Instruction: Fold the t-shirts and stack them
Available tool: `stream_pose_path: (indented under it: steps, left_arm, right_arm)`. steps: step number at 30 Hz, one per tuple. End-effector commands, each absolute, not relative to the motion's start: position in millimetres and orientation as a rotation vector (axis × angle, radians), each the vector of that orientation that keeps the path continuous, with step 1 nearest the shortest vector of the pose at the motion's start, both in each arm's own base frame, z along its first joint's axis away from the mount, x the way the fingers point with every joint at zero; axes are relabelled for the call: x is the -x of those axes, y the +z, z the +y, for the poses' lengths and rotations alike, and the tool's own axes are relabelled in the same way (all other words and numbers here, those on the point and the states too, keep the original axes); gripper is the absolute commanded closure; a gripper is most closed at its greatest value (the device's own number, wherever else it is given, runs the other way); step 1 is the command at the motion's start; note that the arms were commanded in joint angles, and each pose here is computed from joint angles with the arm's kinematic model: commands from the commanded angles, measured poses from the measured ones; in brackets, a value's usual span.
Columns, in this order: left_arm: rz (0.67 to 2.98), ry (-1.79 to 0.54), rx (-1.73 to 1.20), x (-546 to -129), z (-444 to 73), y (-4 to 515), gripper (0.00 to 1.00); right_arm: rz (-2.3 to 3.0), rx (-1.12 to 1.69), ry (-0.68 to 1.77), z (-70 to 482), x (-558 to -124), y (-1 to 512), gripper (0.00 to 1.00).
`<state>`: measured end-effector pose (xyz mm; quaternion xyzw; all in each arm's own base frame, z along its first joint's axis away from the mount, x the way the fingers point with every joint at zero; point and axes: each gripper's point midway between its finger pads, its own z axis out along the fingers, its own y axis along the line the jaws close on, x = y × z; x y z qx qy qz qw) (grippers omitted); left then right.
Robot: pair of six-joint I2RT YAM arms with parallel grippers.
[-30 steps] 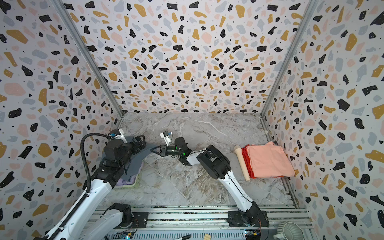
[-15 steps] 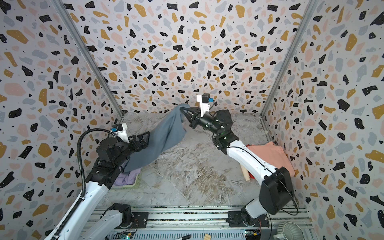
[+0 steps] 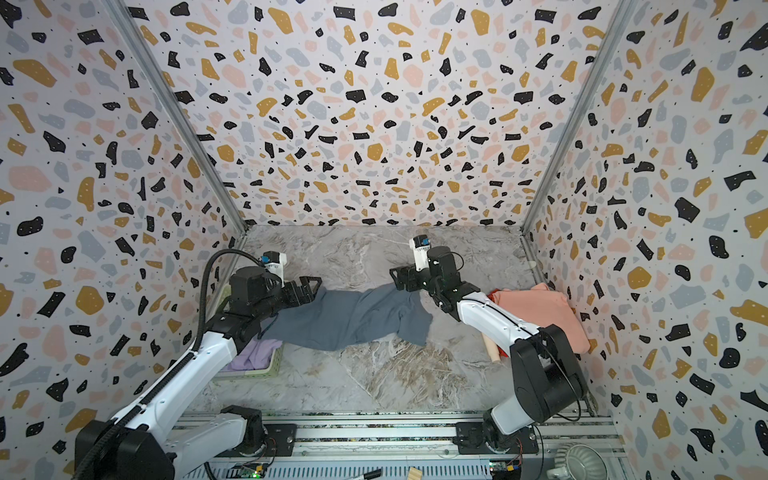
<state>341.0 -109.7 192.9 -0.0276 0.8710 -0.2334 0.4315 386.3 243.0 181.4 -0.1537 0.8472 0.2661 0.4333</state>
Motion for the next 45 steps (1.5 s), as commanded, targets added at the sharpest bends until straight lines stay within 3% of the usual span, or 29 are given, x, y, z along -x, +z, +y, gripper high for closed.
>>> stream_pose_path:
  steps: [1,5,16,19,27,35,37,42,45]
  left_arm:
    - [2.216,-0.342,0.131,-344.8,-82.3,179.5,0.0]
    - [2.205,-0.117,0.29,-349.5,-45.4,168.7,0.01]
    - [2.296,0.016,0.373,-362.7,-30.9,118.3,0.29]
    - [2.282,0.008,0.377,-366.2,-31.4,116.1,0.41]
    - [2.255,0.047,0.377,-369.3,-25.7,123.8,1.0]
    - [2.12,-0.033,0.285,-369.1,-36.8,207.5,1.0]
    - [2.056,-0.158,0.204,-368.5,-61.1,243.7,1.0]
    - [1.813,-0.744,-0.108,-347.0,-166.9,346.2,1.0]
    - [1.712,-0.861,-0.174,-336.4,-189.4,379.8,1.0]
  right_arm:
    - [2.104,0.336,0.605,231.6,-385.8,191.2,0.09]
    - [2.181,0.329,0.621,232.5,-379.4,157.7,0.08]
    - [2.376,0.371,0.58,246.4,-373.5,68.5,0.04]
    - [2.398,0.394,0.597,258.6,-371.8,55.1,0.04]
    - [2.436,0.418,0.627,275.9,-369.7,32.5,0.09]
    - [2.445,0.397,0.608,269.4,-370.8,30.1,0.11]
    - [2.438,0.37,0.618,265.0,-372.9,35.0,0.12]
    - [2.359,0.277,0.652,238.8,-382.6,70.3,0.12]
    - [2.292,0.23,0.636,215.4,-385.8,98.8,0.11]
